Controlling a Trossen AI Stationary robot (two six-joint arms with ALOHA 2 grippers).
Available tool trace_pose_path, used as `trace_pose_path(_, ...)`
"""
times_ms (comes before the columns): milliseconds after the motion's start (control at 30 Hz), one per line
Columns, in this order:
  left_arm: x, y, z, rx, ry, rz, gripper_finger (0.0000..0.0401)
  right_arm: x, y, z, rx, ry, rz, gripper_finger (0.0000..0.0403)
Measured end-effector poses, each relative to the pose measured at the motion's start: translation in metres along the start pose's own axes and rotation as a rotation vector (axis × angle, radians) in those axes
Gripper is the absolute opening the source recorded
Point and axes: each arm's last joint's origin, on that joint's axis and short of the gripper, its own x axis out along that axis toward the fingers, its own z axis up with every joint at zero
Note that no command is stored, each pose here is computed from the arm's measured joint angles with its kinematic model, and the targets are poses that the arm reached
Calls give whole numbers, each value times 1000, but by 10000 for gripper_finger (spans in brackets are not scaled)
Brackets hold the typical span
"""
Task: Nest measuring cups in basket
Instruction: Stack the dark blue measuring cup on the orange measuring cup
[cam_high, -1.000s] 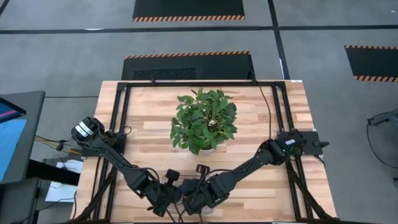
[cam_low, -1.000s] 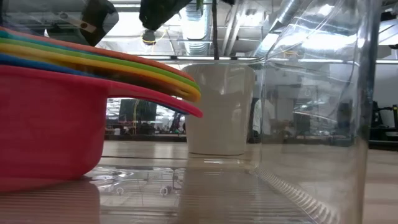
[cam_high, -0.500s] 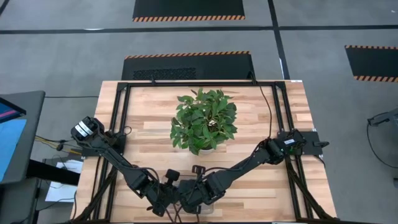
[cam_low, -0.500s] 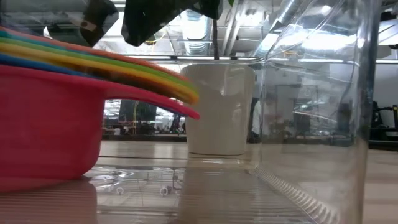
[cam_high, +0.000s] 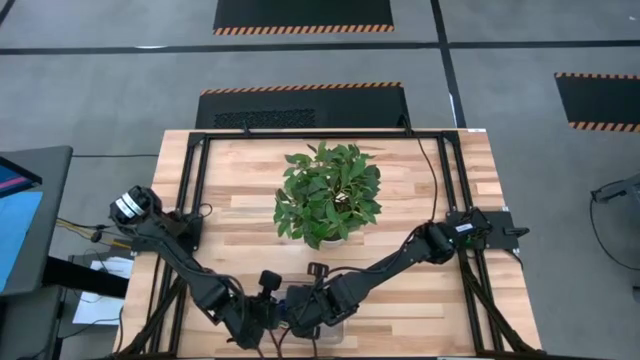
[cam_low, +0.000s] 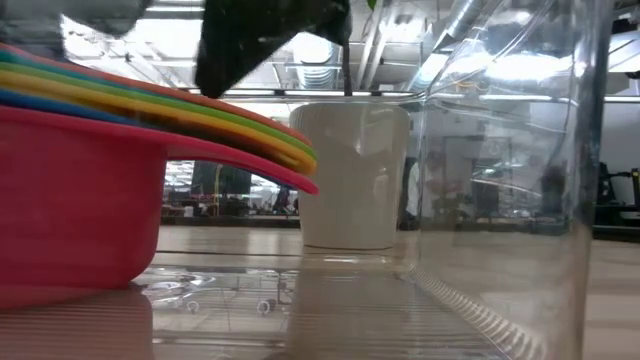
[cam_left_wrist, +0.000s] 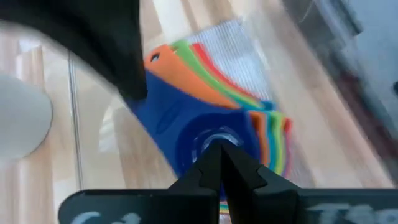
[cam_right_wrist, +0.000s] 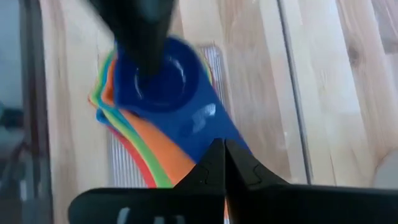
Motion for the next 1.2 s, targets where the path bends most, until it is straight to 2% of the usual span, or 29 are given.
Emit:
trace_pose_path(233,-15,-3,2,49,37,103,0,4,-4,4,-28,-36,-38,7)
trace_pose_path(533,-21,-11,-8,-31,74,146,0,18,-14,5,-20,-8,-66,8)
trace_pose_path(933,-26,-16,-13,-60,81,170,0,23,-12,0,-27,51,-25,7)
trace_pose_path(1200,-26,-16,-13,-55,72,183,0,18,3,-9,-22,76,25,7)
